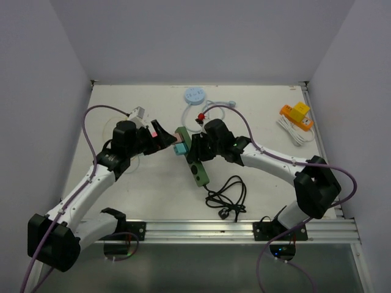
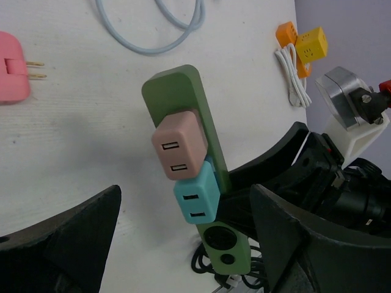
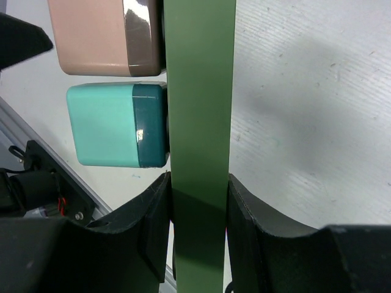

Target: Pull the plug off the socket

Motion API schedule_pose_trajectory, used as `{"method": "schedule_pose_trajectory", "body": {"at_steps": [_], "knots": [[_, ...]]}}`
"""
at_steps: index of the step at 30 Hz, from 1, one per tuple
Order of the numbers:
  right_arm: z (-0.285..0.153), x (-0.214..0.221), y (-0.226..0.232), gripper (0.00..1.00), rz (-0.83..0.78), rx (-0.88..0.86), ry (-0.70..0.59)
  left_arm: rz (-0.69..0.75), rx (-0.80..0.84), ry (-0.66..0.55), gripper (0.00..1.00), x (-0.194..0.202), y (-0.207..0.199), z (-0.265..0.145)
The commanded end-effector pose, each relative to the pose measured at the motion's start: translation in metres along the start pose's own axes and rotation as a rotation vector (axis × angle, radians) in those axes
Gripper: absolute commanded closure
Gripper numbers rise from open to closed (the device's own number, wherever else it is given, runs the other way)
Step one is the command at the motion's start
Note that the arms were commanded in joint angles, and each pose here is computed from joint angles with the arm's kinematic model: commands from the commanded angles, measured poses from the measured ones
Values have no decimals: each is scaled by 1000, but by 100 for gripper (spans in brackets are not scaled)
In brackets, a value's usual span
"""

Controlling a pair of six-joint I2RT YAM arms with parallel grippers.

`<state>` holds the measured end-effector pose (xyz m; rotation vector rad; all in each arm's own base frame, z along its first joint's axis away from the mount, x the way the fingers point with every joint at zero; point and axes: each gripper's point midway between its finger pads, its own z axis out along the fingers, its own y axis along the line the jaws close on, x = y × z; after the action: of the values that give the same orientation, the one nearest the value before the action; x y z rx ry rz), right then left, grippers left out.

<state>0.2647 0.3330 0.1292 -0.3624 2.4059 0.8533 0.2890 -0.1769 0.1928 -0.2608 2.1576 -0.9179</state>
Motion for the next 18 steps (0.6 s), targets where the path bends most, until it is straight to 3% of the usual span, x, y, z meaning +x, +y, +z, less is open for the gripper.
{"method": "schedule_pose_trajectory", "body": {"at_steps": [1, 7, 18], "knots": [[-8, -46, 36, 100, 30, -87, -158, -29, 21, -46, 11, -3, -18, 7], [-11, -47, 47, 100, 39, -111, -175, -44, 1, -6, 13, 19, -26, 24], [-14, -40, 46, 100, 74, -126, -191, -74, -6, 10, 48, 33, -30, 38]]}}
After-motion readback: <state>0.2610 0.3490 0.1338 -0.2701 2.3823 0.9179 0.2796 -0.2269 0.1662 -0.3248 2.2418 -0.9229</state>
